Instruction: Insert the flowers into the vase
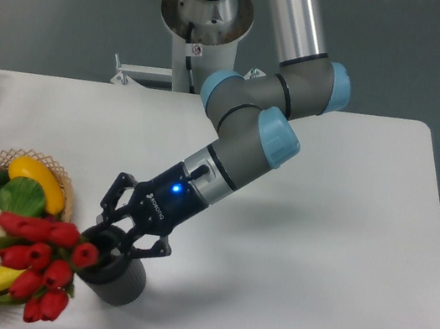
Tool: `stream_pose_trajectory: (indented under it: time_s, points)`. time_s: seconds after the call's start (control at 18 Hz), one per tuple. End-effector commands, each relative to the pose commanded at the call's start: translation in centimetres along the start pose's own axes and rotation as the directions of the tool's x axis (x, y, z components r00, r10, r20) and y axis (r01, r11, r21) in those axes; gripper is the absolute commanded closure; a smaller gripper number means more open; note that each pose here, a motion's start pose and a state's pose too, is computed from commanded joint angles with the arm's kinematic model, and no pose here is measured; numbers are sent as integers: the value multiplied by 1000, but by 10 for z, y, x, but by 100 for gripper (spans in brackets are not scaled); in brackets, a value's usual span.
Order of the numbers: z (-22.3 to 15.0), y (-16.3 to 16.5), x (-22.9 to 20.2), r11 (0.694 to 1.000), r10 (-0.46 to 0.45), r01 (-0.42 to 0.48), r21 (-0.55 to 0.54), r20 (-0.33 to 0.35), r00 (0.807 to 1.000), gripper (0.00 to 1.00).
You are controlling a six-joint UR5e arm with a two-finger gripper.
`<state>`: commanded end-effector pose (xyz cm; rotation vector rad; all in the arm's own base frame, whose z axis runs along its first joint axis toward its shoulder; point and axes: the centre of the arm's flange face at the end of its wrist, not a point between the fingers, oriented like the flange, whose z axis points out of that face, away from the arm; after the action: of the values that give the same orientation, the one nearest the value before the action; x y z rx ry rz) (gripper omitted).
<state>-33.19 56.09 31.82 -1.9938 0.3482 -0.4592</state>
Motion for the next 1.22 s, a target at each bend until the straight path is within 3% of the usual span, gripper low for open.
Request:
stream_pose_trajectory:
  time_s: [0.39,0.5,0.61,0.67,1.0,1.22]
  points:
    - [-23,25,-1,1000,-13,13,2,30,999,53]
    - [-35,29,1,1000,-25,25,4,46,999,34]
    - [-48,34,1,999,-43,42,9,67,997,7]
    - [-54,35,1,999,-47,46,13,75,996,0]
    - [-102,42,-15,997,-67,62,38,152,986,0]
    - [-151,53,-31,995,-98,88,55,232,968,0]
